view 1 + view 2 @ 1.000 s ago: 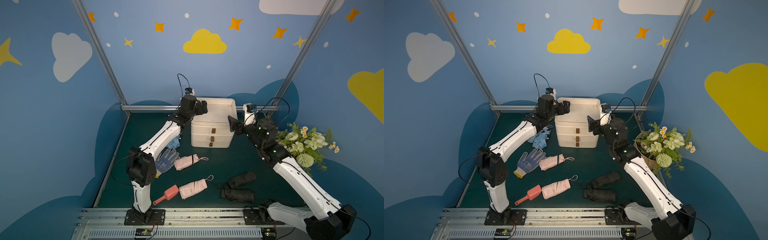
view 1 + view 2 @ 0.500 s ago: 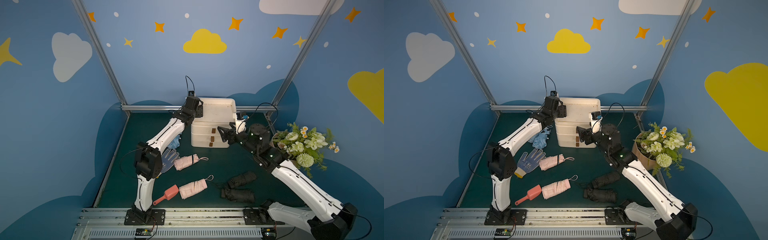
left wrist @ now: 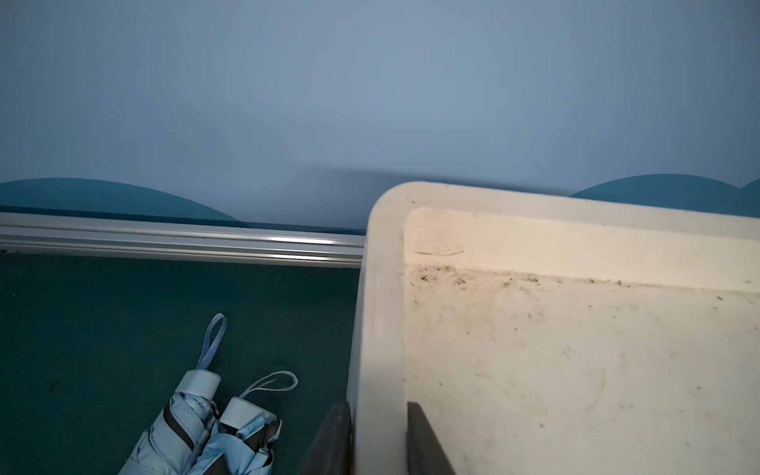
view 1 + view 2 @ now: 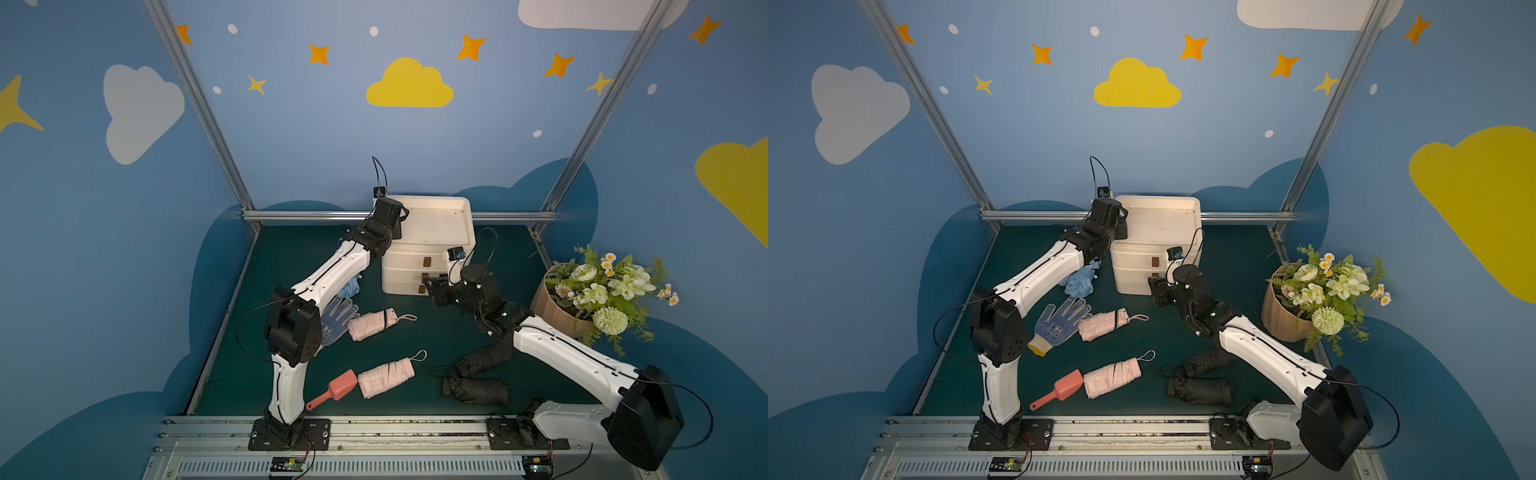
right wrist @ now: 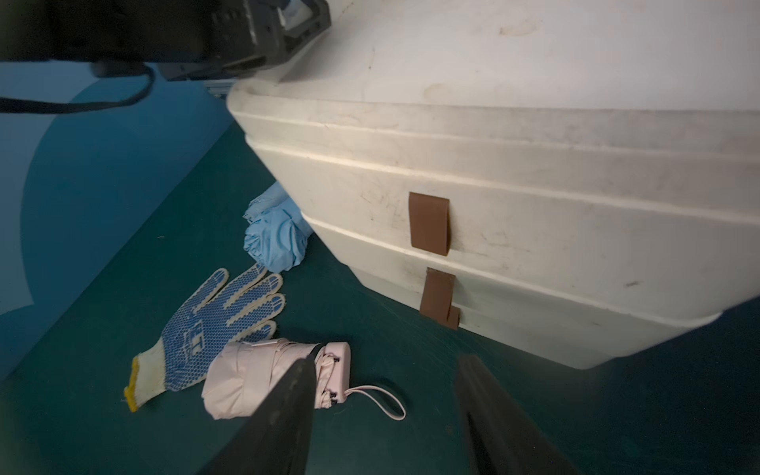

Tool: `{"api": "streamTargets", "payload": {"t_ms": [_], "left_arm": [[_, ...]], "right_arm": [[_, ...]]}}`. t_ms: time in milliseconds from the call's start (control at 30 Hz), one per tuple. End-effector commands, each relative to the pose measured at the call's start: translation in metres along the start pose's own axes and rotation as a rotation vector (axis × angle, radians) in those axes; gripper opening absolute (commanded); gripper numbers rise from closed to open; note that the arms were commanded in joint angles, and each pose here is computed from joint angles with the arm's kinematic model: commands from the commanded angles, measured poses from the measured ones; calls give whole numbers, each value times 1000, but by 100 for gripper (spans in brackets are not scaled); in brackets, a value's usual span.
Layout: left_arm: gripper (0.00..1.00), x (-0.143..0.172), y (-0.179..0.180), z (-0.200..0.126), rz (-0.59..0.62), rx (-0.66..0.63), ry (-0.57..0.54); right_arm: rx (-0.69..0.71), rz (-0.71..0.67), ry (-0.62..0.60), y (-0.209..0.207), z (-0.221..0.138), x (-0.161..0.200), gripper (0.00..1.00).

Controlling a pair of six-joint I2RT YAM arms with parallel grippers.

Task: Place the umbrella in the drawer by color
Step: Open the drawer in the storage box.

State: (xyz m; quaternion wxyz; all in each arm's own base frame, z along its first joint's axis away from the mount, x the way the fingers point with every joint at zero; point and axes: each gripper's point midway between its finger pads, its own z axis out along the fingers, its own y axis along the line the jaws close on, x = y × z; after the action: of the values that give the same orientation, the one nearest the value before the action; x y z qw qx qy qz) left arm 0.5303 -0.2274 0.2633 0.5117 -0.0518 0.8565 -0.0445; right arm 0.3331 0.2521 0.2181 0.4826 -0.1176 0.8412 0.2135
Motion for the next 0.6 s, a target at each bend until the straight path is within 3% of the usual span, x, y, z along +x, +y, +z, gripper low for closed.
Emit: {"api": "streamTargets", "payload": {"t_ms": [0,200,567], "left_arm": [[25,11,34,-13,-13,-133,45],[24,22,40,-25,-28,-125,66],[25,30,43,-35,-64,-104,78]], "right_arm": [[64,46,-49,-15,17,-10,54],[73,74,-52,-22,39,-12,50],[-47,98,-63,5,50,-29,50]]}}
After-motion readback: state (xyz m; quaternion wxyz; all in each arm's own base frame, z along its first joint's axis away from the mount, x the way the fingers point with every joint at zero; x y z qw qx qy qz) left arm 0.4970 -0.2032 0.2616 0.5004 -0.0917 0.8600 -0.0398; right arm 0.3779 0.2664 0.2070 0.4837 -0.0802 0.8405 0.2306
